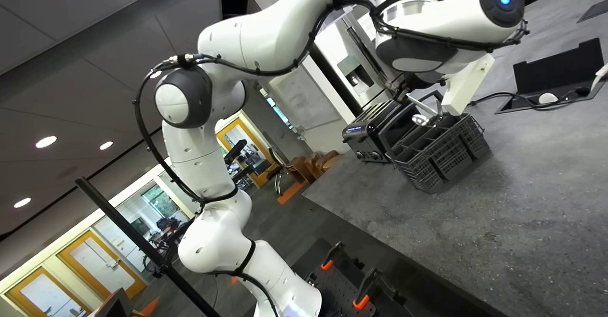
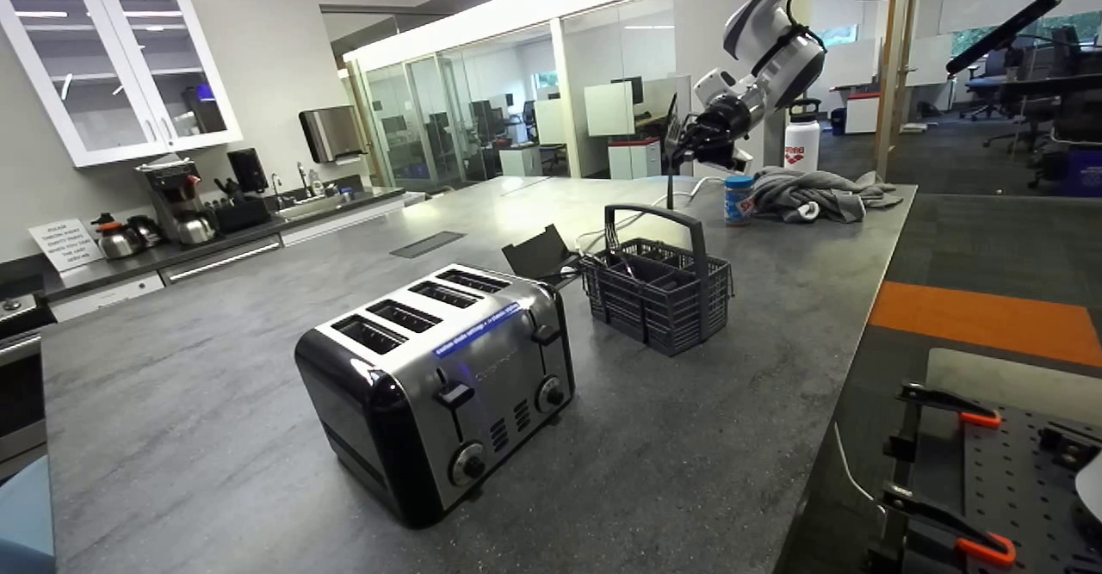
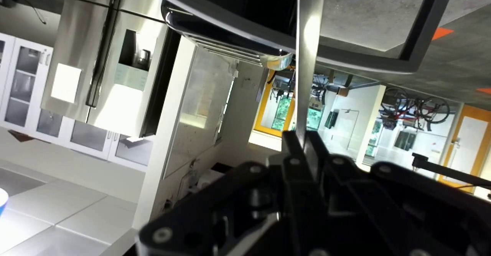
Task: Put the fork in the grey rack
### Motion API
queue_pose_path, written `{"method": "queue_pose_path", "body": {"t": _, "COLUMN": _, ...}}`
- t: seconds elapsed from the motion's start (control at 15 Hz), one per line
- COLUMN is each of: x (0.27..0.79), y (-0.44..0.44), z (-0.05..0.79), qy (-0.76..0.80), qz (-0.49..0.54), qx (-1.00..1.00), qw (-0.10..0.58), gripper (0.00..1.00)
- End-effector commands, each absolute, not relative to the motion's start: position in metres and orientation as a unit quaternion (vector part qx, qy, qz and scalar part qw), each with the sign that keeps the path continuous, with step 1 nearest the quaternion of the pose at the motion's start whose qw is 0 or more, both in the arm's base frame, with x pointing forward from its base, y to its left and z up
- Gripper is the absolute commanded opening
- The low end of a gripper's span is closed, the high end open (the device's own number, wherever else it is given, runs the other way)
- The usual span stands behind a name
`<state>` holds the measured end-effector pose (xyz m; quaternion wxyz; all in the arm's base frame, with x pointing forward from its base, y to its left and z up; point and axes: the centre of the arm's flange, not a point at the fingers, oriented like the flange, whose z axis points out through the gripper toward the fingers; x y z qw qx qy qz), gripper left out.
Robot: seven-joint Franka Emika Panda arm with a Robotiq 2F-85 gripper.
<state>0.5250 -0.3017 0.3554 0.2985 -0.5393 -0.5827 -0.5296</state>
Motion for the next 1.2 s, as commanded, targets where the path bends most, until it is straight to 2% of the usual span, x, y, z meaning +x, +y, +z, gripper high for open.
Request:
{"method": "queue_pose_path", "body": {"t": 0.0, "x": 0.519, "y": -0.3, "z": 0.35, "qy": -0.577, "qz": -0.578, "qx": -0.482, "qw": 0.316, "gripper": 0.02}}
{"method": "queue_pose_path", "body": {"t": 0.33, "x": 0.521, "y": -0.301, "z": 0.35, "qy": -0.553, "qz": -0.606, "qx": -0.458, "qw": 0.342, "gripper": 0.02}}
{"method": "queue_pose_path", "body": {"t": 1.13, "x": 0.517, "y": -0.305, "z": 0.289, "qy": -0.512, "qz": -0.61, "qx": -0.46, "qw": 0.393, "gripper": 0.02}}
